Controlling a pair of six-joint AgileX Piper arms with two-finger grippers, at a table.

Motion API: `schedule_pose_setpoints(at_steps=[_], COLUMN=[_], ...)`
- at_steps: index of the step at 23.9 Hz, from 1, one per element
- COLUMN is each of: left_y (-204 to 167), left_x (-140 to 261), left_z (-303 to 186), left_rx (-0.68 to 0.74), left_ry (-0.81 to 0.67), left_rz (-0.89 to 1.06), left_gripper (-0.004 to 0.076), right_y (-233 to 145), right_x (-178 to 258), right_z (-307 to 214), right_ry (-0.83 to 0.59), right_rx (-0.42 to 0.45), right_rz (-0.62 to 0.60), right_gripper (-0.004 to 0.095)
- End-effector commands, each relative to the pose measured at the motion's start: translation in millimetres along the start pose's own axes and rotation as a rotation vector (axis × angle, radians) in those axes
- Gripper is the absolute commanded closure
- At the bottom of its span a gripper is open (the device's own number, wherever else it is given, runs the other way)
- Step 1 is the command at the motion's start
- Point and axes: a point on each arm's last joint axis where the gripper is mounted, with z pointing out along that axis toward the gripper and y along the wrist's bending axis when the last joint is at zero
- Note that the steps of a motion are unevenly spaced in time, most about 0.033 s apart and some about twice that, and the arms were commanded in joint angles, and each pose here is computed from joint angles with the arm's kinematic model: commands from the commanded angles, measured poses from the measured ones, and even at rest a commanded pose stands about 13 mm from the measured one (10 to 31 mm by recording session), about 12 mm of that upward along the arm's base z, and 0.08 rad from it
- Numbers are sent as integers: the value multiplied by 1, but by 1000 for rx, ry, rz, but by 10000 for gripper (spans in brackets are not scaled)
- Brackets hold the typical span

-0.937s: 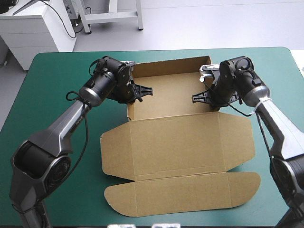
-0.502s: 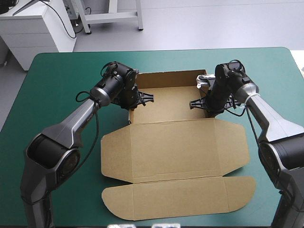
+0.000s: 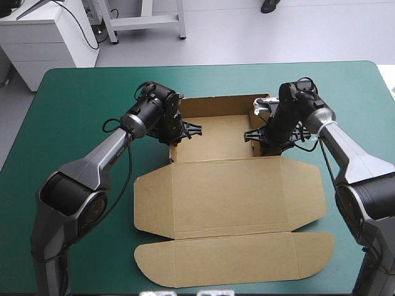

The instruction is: Fold the box

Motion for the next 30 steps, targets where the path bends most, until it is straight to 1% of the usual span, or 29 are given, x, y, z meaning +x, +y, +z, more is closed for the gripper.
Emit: schedule_pose_setpoints(at_steps=[1, 2, 4, 5, 6, 7, 9, 10, 12, 14, 15, 16, 18, 21, 24, 27, 30], left_y=[1, 5, 10, 11, 15, 15, 18, 17, 14, 18, 22, 25, 33, 38, 46, 58, 77], left_x=[3, 1, -2, -4, -8, -10, -21, -23, -21, -16, -13, -9, 13, 46, 86, 127, 170], left_z=[-34, -34, -36, -38, -44, -49, -72, -84, -114, -138, -148, -159, -195, -229, -252, -257, -256], left_rx=[76, 72, 73, 78, 72, 71, 74, 83, 139, 137, 119, 107, 112, 158, 195, 203, 210], left_ry=[-5, -6, -14, -21, -52, -72, -164, -201, -272, -332, -361, -388, -458, -504, -526, -509, -521], left_rz=[-20, -30, -45, -50, -16, -14, 47, 91, 117, 127, 132, 135, 193, 205, 226, 248, 241], left_gripper=[494, 398, 289, 282, 282, 282, 282, 282, 287, 331, 372, 442, 725, 732, 732, 732, 732], right_y=[6, 6, 4, 4, 1, 1, -2, -2, -2, 0, 0, 0, -2, -2, -2, -3, -3], right_x=[-1, -2, -5, -7, -13, -16, -28, -30, -36, -37, -35, -34, -28, -19, -6, 0, 1], right_z=[-31, -31, -31, -31, -34, -34, -47, -54, -76, -95, -103, -110, -128, -145, -155, -153, -138], right_ry=[-111, -123, -153, -172, -245, -281, -410, -438, -509, -539, -544, -545, -566, -592, -549, -499, -443], right_rx=[-39, -39, -25, -19, 5, 14, 47, 58, 77, 80, 88, 93, 123, 132, 134, 143, 131], right_rz=[-4, 1, 8, 16, 9, 8, 32, 34, 21, 20, 17, 13, -7, -10, -7, -32, -42], right_gripper=[254, 202, 182, 182, 182, 182, 182, 182, 182, 182, 182, 182, 184, 184, 184, 184, 184])
